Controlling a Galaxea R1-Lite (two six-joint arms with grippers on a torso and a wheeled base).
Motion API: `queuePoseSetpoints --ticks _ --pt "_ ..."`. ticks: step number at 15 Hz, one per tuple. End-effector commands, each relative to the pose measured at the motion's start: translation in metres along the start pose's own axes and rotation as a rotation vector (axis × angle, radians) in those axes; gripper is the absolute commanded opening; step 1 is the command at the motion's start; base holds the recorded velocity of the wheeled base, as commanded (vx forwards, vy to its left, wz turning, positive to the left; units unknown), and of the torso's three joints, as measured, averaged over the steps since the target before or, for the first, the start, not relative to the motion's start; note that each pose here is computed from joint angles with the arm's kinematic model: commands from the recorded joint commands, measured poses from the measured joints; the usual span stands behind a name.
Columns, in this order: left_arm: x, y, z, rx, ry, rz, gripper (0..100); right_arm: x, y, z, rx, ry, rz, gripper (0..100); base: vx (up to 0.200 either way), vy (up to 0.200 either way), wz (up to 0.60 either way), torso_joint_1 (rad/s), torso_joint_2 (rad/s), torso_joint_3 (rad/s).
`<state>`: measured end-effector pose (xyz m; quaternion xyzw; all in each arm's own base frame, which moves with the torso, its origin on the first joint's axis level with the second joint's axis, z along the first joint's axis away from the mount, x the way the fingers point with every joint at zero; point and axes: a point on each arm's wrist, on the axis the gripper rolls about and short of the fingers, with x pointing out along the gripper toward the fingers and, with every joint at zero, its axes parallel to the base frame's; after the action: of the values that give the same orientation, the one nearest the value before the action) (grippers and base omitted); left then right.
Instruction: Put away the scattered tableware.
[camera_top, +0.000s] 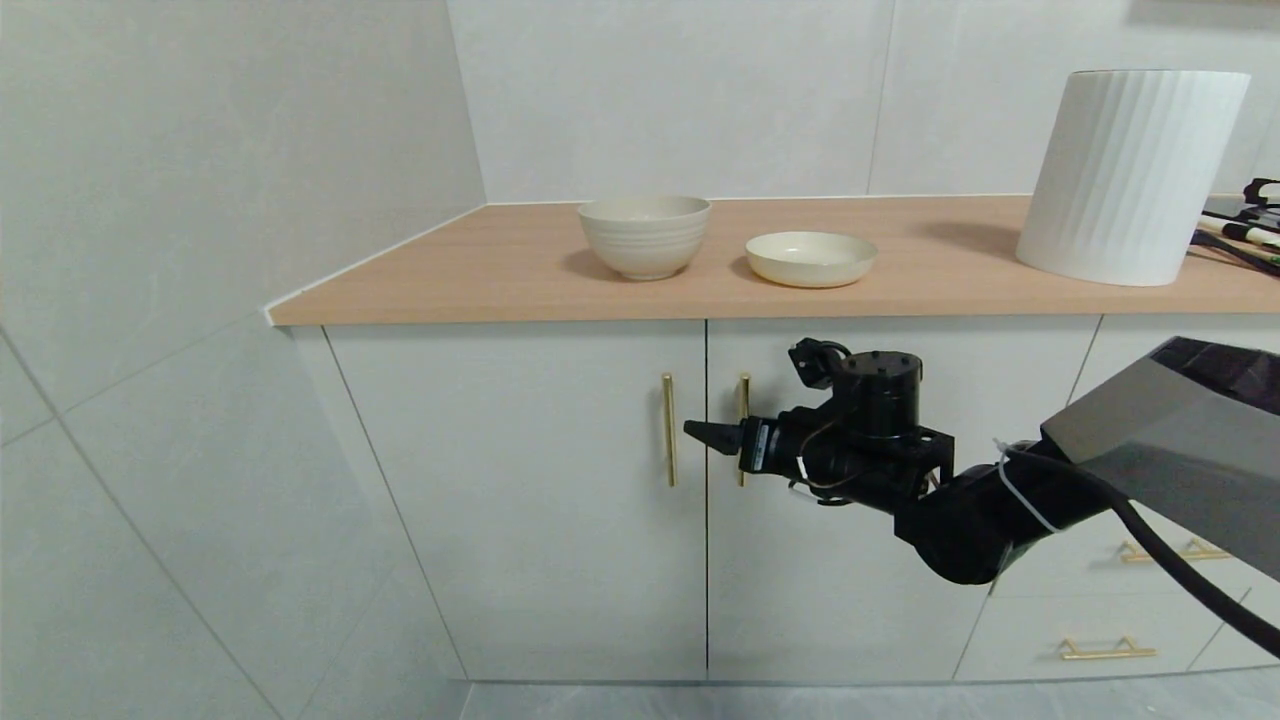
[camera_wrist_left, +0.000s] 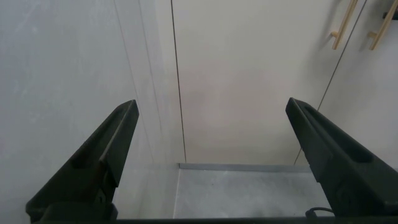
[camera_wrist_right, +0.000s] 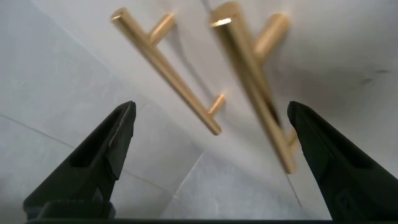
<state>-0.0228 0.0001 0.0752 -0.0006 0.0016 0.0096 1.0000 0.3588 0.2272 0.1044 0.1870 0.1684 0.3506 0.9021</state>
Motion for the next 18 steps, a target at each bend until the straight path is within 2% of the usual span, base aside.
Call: queuePoseSetpoints --ticks 1,11,14,18 --pt "0.0 0.0 0.0 0.0 0.0 0.001 100 0.0 0.003 -0.001 -0.004 -0.009 0.013 100 0.0 0.0 0.0 0.0 0.0 0.0" --pt "0.0 0.0 0.0 0.0 0.0 0.001 100 -0.013 0.023 -0.014 0.01 0.038 0.08 100 0.0 0.0 0.0 0.0 0.0 0.0" --pt "0.0 0.0 0.0 0.0 0.0 0.001 100 -0.029 0.031 -0.006 0.007 0.043 0.122 100 0.0 0.0 0.0 0.0 0.0 0.0" --pt "0.0 0.0 0.0 0.0 0.0 0.001 100 -0.066 0.042 -0.003 0.029 0.119 0.237 100 0.0 0.0 0.0 0.0 0.0 0.0"
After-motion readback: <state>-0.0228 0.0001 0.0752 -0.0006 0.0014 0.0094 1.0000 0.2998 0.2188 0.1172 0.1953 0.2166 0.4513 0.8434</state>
